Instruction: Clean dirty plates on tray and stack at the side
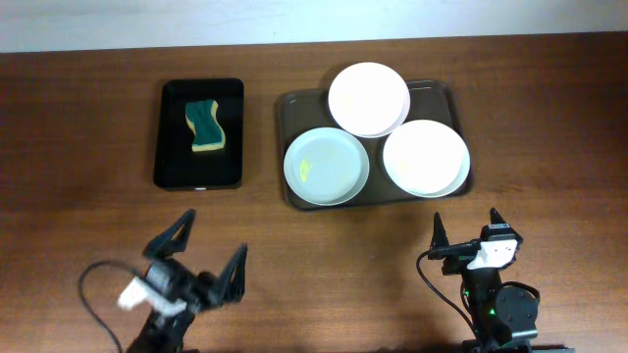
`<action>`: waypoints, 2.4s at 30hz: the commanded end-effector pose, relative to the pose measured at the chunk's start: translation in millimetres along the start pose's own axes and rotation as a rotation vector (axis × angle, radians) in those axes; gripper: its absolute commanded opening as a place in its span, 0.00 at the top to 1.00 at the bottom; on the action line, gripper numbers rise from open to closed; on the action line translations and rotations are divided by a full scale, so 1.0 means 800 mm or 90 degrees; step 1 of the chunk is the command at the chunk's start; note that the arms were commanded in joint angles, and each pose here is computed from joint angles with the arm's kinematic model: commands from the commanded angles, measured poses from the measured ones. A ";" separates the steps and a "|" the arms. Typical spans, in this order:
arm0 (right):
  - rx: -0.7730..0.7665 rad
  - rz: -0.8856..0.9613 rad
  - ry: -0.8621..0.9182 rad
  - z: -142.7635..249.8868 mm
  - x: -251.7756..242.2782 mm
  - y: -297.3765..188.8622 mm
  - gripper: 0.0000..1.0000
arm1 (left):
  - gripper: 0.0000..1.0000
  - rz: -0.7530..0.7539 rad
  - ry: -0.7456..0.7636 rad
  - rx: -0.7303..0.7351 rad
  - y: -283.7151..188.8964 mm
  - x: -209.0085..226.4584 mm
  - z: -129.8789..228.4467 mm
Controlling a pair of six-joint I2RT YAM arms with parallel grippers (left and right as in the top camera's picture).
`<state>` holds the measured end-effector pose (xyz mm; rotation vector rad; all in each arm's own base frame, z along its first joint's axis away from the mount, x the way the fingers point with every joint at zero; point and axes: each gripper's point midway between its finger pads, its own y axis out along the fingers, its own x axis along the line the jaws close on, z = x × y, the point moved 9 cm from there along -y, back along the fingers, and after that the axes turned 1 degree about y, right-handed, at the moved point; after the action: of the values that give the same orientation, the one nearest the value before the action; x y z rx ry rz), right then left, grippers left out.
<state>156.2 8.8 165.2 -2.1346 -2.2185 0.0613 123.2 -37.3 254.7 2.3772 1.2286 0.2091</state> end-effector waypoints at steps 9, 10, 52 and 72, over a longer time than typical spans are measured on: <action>0.005 0.004 0.001 0.003 -0.001 0.000 0.01 | 0.01 -0.110 0.352 0.012 0.048 0.000 -0.119; 0.005 0.004 0.001 0.003 -0.001 0.000 0.02 | 0.01 -0.121 0.354 0.080 0.064 0.010 -0.125; 0.005 0.004 0.001 0.003 -0.001 0.000 0.02 | 0.05 -0.694 -0.217 0.796 0.269 0.309 0.232; 0.005 0.004 0.001 0.003 -0.001 0.000 0.02 | 0.94 -0.575 -0.232 0.942 0.224 0.327 0.327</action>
<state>156.3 8.7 164.9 -2.1345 -2.2168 0.0634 493.1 -2.0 93.0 2.0873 2.5281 -1.8576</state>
